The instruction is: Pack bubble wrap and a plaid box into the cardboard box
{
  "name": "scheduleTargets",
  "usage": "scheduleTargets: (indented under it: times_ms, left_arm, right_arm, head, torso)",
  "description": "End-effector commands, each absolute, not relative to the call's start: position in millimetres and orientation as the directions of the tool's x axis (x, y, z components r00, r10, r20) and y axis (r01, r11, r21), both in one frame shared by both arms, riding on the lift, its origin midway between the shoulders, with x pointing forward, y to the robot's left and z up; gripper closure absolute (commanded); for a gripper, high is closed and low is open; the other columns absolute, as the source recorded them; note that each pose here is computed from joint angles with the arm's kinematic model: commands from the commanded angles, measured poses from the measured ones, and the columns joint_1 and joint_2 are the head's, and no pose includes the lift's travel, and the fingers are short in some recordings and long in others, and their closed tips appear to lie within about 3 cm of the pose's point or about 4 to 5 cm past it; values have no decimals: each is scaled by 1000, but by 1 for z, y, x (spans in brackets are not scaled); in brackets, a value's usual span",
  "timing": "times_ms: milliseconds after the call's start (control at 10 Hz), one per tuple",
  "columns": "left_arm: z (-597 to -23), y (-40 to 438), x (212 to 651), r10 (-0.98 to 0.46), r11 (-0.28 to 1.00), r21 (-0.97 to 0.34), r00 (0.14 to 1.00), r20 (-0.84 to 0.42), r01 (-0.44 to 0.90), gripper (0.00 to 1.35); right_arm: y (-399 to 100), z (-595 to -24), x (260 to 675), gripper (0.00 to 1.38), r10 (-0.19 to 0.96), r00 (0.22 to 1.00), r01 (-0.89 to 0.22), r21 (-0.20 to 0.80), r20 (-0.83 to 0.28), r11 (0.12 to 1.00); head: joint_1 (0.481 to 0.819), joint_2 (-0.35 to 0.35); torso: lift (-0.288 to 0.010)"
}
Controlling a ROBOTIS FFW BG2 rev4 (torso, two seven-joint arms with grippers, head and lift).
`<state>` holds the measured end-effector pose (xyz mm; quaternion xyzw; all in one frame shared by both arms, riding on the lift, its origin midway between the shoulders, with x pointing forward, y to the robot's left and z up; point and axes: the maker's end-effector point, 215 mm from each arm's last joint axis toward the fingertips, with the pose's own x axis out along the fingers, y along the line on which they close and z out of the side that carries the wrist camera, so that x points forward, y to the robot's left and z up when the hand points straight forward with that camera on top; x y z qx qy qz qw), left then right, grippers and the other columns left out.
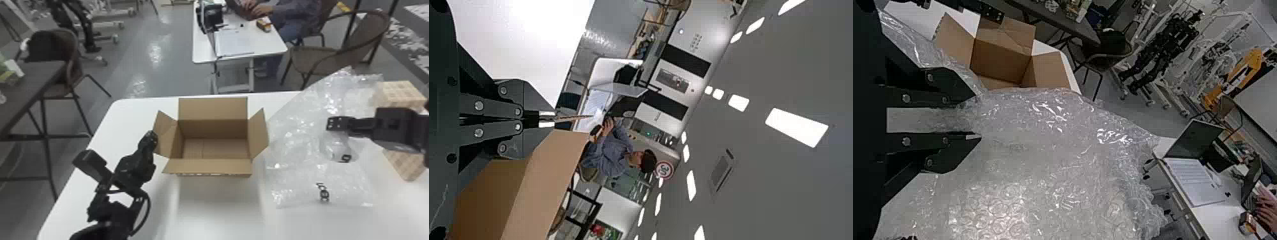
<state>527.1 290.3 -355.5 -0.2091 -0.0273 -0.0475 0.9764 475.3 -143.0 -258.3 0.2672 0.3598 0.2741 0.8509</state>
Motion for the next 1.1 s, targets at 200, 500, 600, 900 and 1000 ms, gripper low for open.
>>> scheduleTargets:
  times_ms: [200, 500, 600, 900, 1000]
  left_arm:
    - [-349, 269, 520, 20, 902, -431, 993, 116, 32, 1204]
    - [-343, 257, 512, 89, 902, -431, 987, 136, -22, 1204]
    - [-346, 253, 509, 103, 898, -439, 987, 122, -39, 1204]
    - [-350, 251, 510, 97, 898, -438, 989, 114, -38, 1204]
    - [-349, 254, 509, 101, 899, -436, 988, 115, -41, 1204]
  right_arm:
    - [-118, -250, 472, 1004, 710, 560, -308, 688, -427, 657]
    - [-89, -246, 472, 1030, 756, 513, -342, 710, -407, 615]
    - [-75, -247, 471, 1030, 776, 496, -340, 735, -390, 587]
    - [-63, -209, 488, 1033, 801, 526, -417, 734, -287, 537]
    - [-59, -194, 499, 1035, 809, 545, -455, 733, -220, 506]
  head:
    - [695, 168]
    - [695, 180]
    - [695, 185]
    - [695, 211]
    - [695, 214]
  torso:
    - [-110]
    - [-110]
    - [-110]
    - [-110]
    - [-110]
